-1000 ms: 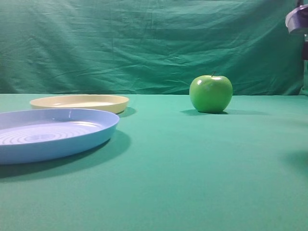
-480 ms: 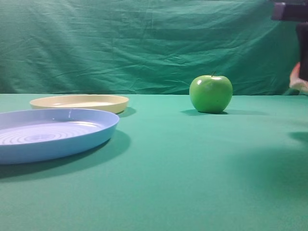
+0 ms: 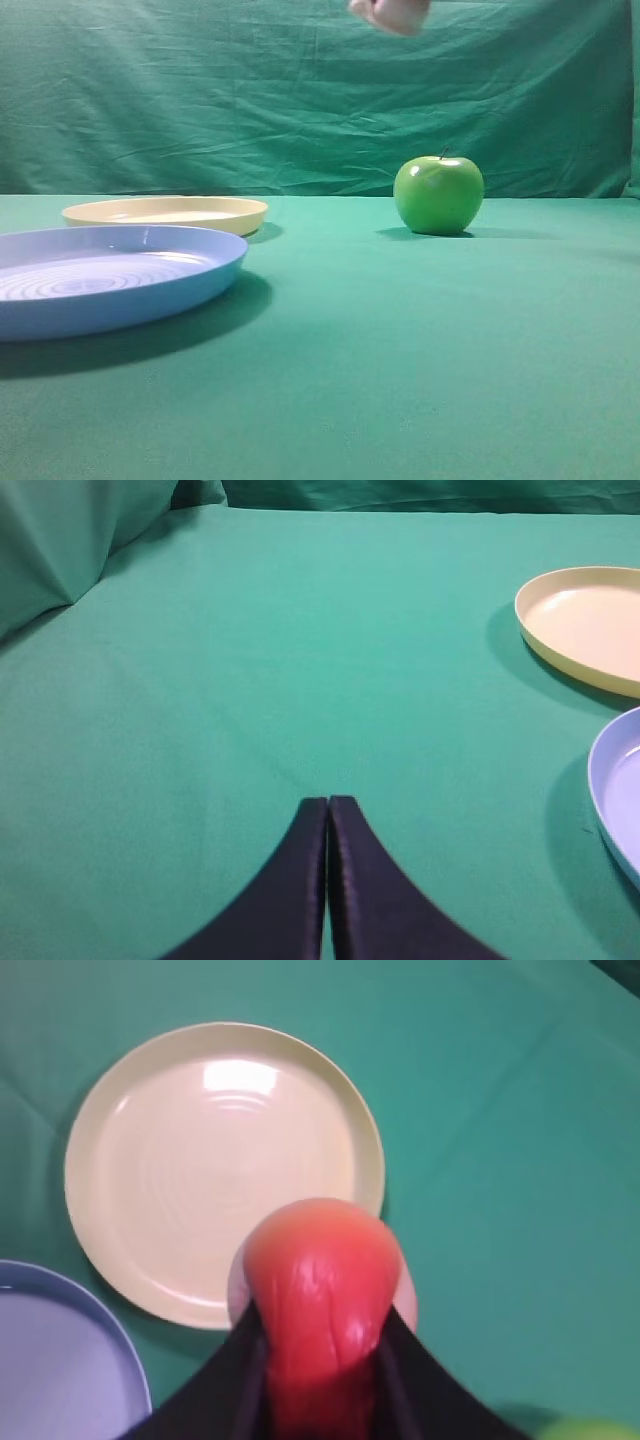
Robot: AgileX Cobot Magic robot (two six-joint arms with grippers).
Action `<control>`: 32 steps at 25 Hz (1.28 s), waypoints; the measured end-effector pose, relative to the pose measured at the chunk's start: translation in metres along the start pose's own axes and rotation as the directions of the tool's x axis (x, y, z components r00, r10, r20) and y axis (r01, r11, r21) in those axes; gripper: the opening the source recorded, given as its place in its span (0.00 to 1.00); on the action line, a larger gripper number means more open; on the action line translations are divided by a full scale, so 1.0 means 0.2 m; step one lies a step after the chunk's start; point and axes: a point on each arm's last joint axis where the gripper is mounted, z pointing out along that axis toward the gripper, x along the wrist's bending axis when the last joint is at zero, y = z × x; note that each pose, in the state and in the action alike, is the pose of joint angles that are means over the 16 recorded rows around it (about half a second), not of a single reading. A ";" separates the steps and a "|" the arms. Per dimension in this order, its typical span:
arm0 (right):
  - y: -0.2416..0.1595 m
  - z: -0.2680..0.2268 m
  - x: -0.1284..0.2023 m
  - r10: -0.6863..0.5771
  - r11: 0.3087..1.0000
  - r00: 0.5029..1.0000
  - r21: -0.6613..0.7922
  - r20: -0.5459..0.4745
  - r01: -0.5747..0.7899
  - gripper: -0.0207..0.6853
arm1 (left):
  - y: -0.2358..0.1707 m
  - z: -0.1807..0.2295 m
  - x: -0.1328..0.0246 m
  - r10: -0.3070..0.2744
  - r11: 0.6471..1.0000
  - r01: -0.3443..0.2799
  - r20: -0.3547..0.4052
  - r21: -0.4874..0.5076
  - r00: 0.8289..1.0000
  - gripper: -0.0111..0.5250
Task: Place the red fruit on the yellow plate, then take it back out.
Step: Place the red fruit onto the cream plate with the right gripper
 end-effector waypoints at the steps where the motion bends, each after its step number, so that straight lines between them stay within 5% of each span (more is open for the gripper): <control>1: 0.02 0.05 0.03 -0.016 1.000 1.000 -0.002 -0.010 0.016 0.27 | 0.00 0.00 0.00 0.000 1.000 0.000 0.000 0.000 1.000 0.02; 13: 0.03 0.56 0.22 -0.080 0.996 0.993 -0.036 -0.087 0.077 0.30 | 0.00 0.00 0.00 0.000 1.000 0.000 0.000 0.000 1.000 0.02; 27: -0.01 0.66 0.21 -0.086 0.996 0.994 -0.029 -0.071 0.084 0.85 | 0.00 0.00 0.00 -0.002 1.000 0.002 0.000 0.000 1.000 0.02; 32: 0.04 0.48 0.16 -0.063 0.998 0.997 -0.018 -0.053 0.062 0.83 | 0.00 0.00 0.00 -0.002 1.000 0.002 0.000 0.000 1.000 0.02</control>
